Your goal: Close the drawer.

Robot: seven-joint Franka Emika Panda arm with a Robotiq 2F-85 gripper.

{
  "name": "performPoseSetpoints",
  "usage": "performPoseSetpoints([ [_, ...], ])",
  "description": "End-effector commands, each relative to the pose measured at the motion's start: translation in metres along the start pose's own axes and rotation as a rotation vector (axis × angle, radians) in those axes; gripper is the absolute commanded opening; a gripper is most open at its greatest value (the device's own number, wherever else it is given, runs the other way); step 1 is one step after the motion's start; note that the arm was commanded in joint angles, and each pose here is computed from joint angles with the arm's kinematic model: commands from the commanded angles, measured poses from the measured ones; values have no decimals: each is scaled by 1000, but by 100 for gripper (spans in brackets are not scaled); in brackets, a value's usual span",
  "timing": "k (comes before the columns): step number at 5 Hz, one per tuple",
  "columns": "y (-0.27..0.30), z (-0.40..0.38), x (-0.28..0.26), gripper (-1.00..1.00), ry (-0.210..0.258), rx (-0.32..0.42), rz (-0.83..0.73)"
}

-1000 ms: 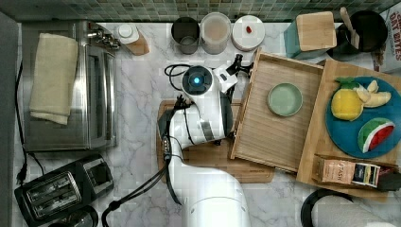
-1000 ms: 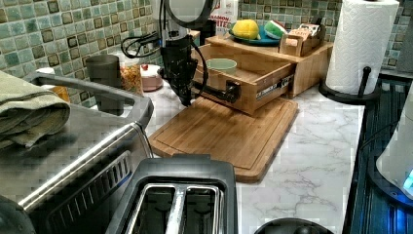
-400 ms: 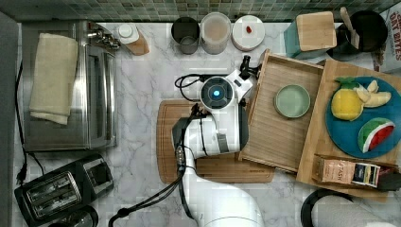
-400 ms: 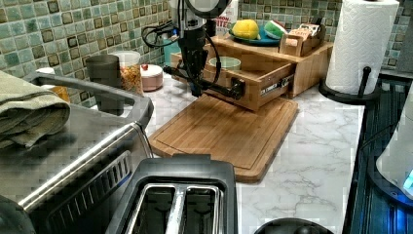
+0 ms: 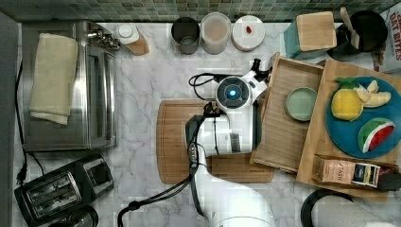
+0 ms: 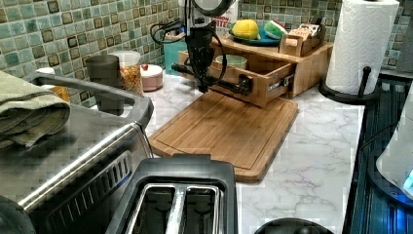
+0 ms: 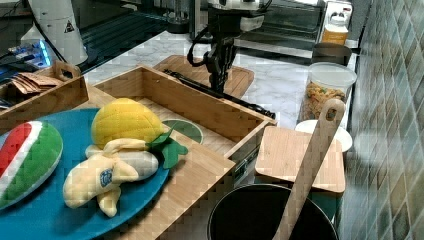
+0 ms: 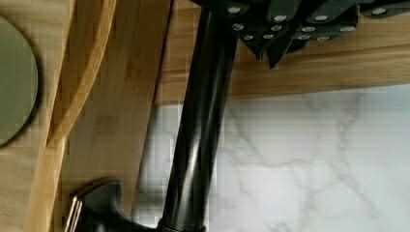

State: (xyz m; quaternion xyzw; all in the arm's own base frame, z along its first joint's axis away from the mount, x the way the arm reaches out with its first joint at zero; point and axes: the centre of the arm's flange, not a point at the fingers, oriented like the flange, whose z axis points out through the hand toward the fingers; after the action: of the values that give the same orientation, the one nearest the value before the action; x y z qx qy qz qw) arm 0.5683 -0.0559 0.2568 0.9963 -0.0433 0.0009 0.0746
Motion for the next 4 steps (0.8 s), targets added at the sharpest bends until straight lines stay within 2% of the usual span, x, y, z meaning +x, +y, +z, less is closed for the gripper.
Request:
performPoseSetpoints([
  [1, 201, -18, -1, -100, 94, -2, 215],
  [2, 249, -13, -9, -100, 126, 6, 196],
  [4, 333, -14, -30, -100, 157, 27, 262],
])
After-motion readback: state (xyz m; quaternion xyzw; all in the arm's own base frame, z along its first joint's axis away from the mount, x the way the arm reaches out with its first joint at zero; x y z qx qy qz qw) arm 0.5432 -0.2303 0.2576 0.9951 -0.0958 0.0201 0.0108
